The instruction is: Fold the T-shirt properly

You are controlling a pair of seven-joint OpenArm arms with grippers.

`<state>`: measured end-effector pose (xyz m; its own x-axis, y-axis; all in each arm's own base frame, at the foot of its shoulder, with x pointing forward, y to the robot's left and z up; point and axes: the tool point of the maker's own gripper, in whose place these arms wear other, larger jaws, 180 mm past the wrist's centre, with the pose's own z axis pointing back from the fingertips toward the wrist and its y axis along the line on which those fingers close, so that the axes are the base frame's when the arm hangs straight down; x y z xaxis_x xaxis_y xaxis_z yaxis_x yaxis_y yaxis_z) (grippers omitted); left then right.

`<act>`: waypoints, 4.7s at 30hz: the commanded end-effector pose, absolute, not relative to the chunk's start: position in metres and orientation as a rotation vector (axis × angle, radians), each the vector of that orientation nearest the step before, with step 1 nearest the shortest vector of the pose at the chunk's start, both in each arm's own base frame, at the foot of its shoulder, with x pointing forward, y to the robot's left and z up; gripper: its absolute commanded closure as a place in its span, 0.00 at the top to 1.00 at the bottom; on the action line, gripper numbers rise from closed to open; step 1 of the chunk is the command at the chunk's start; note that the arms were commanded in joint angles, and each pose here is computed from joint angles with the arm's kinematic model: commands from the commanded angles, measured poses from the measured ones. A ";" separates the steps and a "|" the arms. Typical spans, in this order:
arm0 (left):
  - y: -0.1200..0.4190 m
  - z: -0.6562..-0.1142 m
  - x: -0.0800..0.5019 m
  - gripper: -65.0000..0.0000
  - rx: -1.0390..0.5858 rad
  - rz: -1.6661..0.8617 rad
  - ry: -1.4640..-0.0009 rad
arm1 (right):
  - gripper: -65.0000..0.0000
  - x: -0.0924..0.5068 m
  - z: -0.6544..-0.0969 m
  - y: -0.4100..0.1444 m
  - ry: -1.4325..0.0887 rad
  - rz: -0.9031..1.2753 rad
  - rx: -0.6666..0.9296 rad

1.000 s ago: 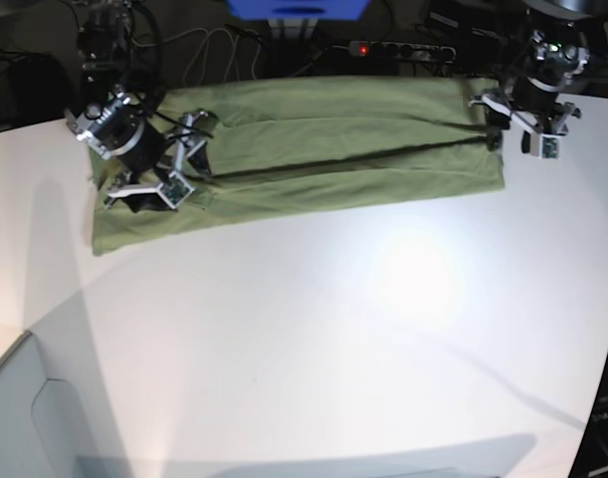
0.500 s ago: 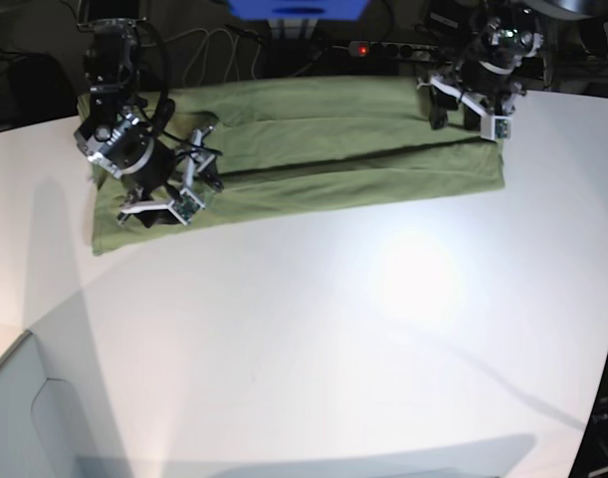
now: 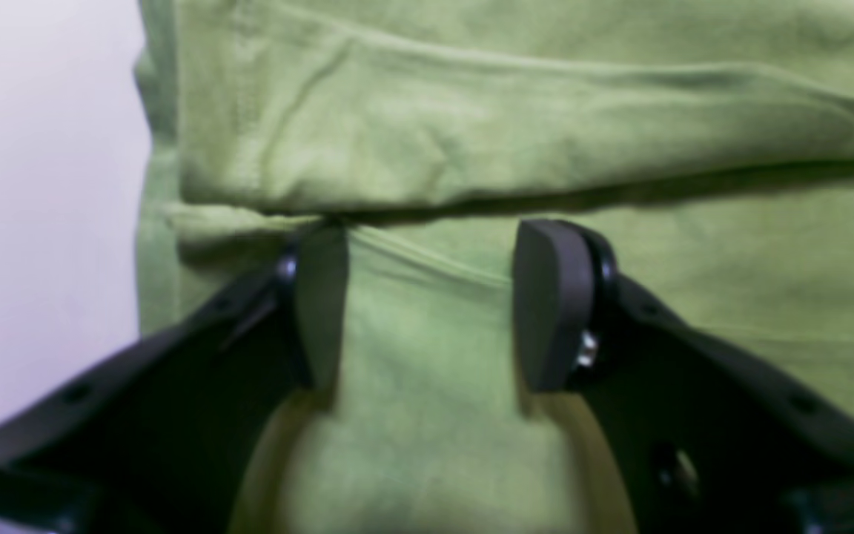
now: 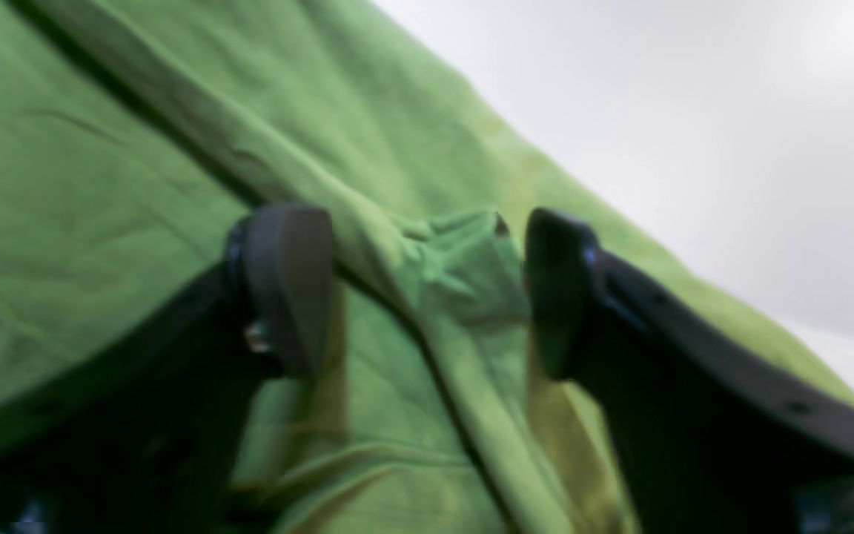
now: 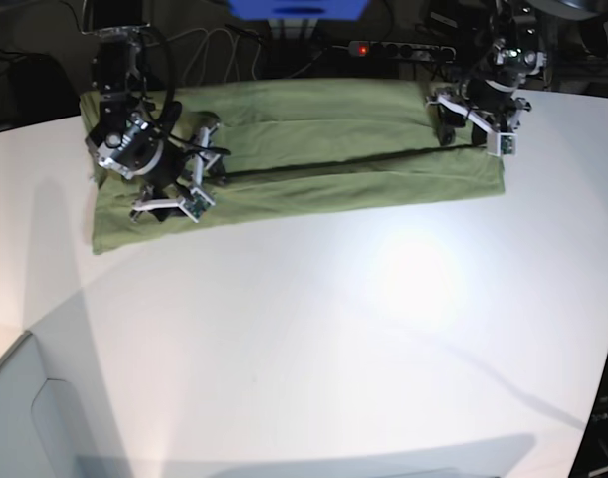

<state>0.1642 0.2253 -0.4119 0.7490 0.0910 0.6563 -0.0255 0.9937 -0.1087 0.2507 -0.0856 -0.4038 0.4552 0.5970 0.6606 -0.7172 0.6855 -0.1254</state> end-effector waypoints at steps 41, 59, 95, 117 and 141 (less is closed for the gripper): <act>0.237 -0.336 0.182 0.54 -0.016 0.012 -0.905 | 0.29 0.196 -0.380 -0.099 -0.731 0.915 0.146; 0.257 -0.329 0.181 0.54 0.036 0.036 -0.917 | 0.58 0.260 -0.350 -0.176 -0.781 0.773 -0.095; 0.258 -0.328 0.187 0.54 0.035 0.035 -0.930 | 0.58 0.224 -0.345 -0.172 -0.758 0.776 -0.102; 0.258 -0.329 0.186 0.54 0.039 0.037 -0.928 | 0.00 0.276 -0.373 -0.179 -0.757 0.678 -0.040; 0.295 -0.287 0.195 0.54 0.162 0.070 -1.036 | 0.00 0.227 -0.339 -0.111 -0.824 0.867 0.017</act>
